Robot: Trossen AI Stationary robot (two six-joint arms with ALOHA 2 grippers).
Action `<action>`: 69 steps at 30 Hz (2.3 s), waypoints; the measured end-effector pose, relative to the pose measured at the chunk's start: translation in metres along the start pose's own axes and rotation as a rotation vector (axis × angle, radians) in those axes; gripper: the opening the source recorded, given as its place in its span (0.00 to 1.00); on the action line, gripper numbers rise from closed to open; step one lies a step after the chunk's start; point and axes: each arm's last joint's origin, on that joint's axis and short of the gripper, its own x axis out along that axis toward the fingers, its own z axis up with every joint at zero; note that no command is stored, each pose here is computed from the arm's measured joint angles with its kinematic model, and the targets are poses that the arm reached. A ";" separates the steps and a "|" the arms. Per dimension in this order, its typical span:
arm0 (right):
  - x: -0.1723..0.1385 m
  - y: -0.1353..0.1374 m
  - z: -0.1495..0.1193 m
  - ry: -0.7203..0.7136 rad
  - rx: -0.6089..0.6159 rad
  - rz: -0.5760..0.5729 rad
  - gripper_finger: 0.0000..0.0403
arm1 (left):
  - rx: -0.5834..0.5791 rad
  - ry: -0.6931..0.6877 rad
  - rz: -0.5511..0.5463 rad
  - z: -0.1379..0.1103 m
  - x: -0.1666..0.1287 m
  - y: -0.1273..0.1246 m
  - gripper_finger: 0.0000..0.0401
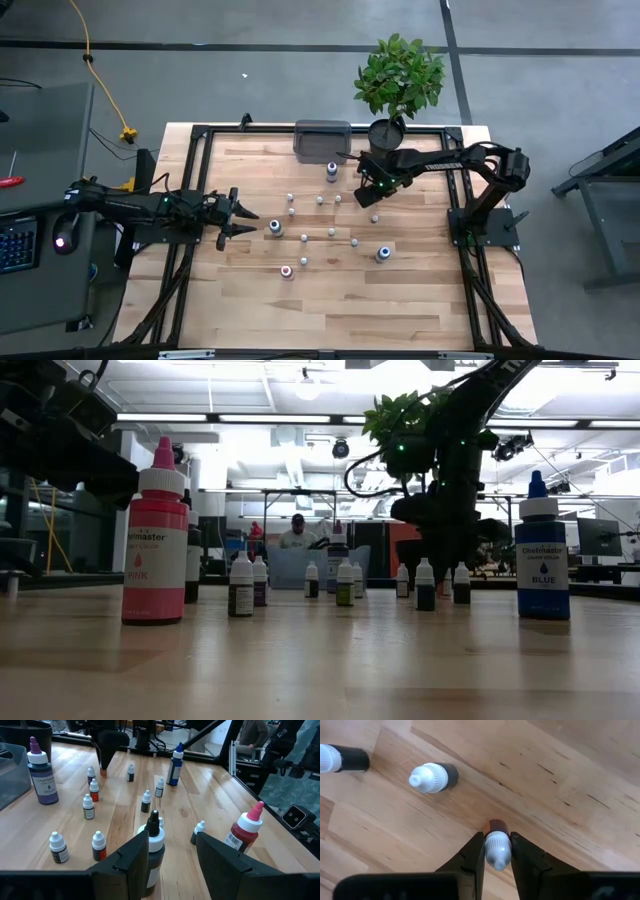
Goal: Pick & Place food coloring
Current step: Put the small orange food coloring bottle into the black bin
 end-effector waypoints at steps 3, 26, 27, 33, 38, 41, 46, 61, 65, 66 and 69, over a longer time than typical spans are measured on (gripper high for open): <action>-0.003 0.000 -0.001 -0.001 0.000 0.002 0.18 | 0.000 0.001 0.000 0.000 0.000 0.000 0.41; -0.156 0.051 0.050 -0.327 -0.165 0.038 0.17 | 0.000 0.000 0.000 0.000 0.000 0.000 0.41; -0.158 0.055 0.054 -0.335 -0.180 0.038 0.17 | 0.000 0.001 0.000 0.000 0.000 0.000 0.41; -0.156 0.084 0.086 -0.329 -0.266 0.029 0.16 | 0.000 0.000 0.000 0.000 0.000 0.000 0.41; -0.142 0.107 0.115 -0.306 -0.335 0.001 0.17 | 0.000 0.000 0.000 0.000 0.000 0.000 0.41; -0.129 0.114 0.133 -0.282 -0.349 -0.014 0.17 | 0.000 0.000 0.000 0.000 0.000 0.000 0.41; -0.101 0.114 0.160 -0.239 -0.358 -0.052 0.17 | 0.000 0.000 0.000 0.000 0.000 0.000 0.41; -0.047 0.069 0.204 -0.184 -0.248 -0.128 0.17 | 0.000 0.000 0.000 0.000 0.000 0.000 0.41; -0.047 0.058 0.211 -0.185 -0.194 -0.133 0.19 | 0.000 0.000 0.000 0.000 0.000 0.000 0.41; -0.047 0.055 0.213 -0.186 -0.186 -0.134 0.19 | 0.000 0.000 0.000 0.000 0.000 0.000 0.41; -0.043 0.047 0.218 -0.178 -0.145 -0.134 0.19 | 0.000 0.000 0.000 0.000 0.000 0.000 0.41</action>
